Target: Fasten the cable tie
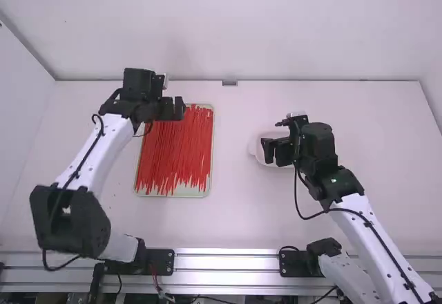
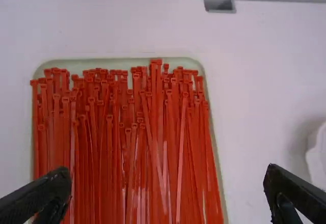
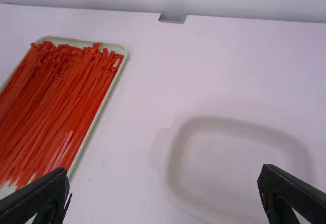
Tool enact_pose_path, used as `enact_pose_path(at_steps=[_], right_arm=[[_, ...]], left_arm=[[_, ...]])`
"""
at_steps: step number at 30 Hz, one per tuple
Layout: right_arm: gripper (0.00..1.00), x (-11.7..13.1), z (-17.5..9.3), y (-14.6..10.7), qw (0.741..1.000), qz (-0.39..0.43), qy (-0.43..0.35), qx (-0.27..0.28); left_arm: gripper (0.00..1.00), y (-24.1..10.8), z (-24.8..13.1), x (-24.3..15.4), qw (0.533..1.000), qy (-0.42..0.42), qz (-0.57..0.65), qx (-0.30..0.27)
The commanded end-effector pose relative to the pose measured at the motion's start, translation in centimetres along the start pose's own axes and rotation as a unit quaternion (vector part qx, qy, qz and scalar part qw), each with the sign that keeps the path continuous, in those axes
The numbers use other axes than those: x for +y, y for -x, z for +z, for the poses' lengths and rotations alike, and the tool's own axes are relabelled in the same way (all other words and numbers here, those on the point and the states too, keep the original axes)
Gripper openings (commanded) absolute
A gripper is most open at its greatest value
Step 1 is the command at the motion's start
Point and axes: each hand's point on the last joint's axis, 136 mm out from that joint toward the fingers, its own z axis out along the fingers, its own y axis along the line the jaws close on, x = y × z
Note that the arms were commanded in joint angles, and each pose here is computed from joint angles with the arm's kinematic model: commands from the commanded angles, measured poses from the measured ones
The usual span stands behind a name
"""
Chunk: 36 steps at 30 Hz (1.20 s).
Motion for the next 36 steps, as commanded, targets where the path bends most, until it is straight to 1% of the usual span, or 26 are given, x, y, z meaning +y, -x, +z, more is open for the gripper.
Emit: enact_pose_path(at_steps=[1, 5, 8, 13, 17, 22, 28, 30, 31, 32, 36], right_arm=[[0.98, 0.0, 0.2, -0.3, 1.0, -0.003, 0.0, 0.003], [0.98, 0.0, 0.2, -0.3, 1.0, -0.003, 0.001, 0.004], [0.98, -0.1, 0.2, -0.3, 1.0, -0.001, -0.001, 0.003], [0.98, -0.6, 0.1, -0.3, 1.0, 0.005, -0.007, 0.004], [0.98, -0.4, 0.2, -0.3, 1.0, 0.002, -0.004, 0.004], [0.98, -0.2, 0.2, -0.4, 1.0, -0.006, -0.002, 0.006], [0.98, -0.1, 0.5, -0.7, 1.0, -0.008, 0.0, 0.013], [0.98, -0.2, 0.5, -0.7, 1.0, -0.007, -0.002, 0.013], [0.98, -0.2, 0.5, -0.7, 1.0, -0.007, -0.001, 0.012], [0.98, -0.2, 0.5, -0.7, 1.0, -0.007, -0.002, 0.012], [0.98, -0.2, 0.4, -0.7, 1.0, -0.007, -0.001, 0.011]], left_arm=[[0.99, 0.4, 2.3, 0.0, 1.0, 0.003, 0.005, 0.025], [0.97, 0.5, 5.5, -0.7, 0.999, -0.002, 0.011, 0.049], [0.96, 0.6, 7.3, -1.5, 0.998, -0.007, 0.02, 0.054], [0.98, 0.4, 9.4, -2.2, 0.996, 0.038, 0.048, 0.058], [0.98, 0.4, 9.8, -2.9, 0.994, 0.064, 0.067, 0.05], [0.96, 1.1, 9.9, -3.7, 0.994, 0.068, 0.075, 0.032], [0.89, 1.5, 10.0, -3.9, 0.996, 0.065, 0.062, 0.022], [0.84, 1.4, 10.1, -4.2, 0.996, 0.053, 0.06, 0.026], [0.83, 1.3, 10.1, -4.3, 0.997, 0.05, 0.06, 0.027], [0.79, 1.2, 10.3, -4.3, 0.997, 0.05, 0.06, 0.028], [0.68, 0.5, 11.9, -4.0, 0.996, 0.052, 0.054, 0.037]])
